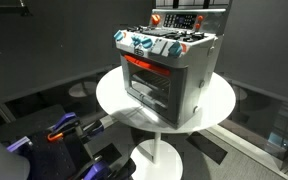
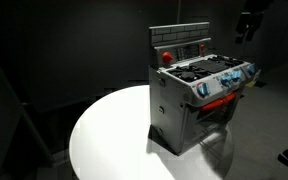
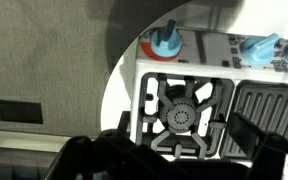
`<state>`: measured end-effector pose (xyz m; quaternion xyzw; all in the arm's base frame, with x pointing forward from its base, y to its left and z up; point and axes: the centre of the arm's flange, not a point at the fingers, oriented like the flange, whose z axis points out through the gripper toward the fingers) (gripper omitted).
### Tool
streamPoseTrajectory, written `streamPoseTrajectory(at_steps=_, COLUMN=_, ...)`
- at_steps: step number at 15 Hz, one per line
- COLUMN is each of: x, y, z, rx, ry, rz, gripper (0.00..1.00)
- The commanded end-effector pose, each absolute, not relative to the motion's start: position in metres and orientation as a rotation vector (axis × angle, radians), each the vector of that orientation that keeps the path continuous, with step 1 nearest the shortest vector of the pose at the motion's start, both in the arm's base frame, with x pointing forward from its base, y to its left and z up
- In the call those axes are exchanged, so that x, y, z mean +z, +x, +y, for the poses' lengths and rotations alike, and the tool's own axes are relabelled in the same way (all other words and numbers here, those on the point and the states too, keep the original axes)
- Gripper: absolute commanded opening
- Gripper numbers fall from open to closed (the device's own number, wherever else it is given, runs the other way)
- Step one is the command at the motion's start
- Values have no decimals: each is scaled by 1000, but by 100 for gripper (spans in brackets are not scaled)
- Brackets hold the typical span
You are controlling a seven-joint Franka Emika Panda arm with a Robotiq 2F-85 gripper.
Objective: Press the orange button on the stove
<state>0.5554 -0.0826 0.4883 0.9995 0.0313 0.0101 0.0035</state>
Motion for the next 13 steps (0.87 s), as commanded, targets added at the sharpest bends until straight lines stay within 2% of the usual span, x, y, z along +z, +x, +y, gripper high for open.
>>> streamPoseTrajectory(at_steps=1, x=507, y=510, z=-86, rx=-35, ry=3135, rz=103, gripper=100)
streamPoseTrajectory(at_steps=9, x=524, y=457, z=-86, rx=36, ry=3086, rz=26, gripper=100)
streamPoseTrajectory(at_steps=13, x=523, y=464, z=-85, rx=15, ry=3101, rz=51, gripper=100)
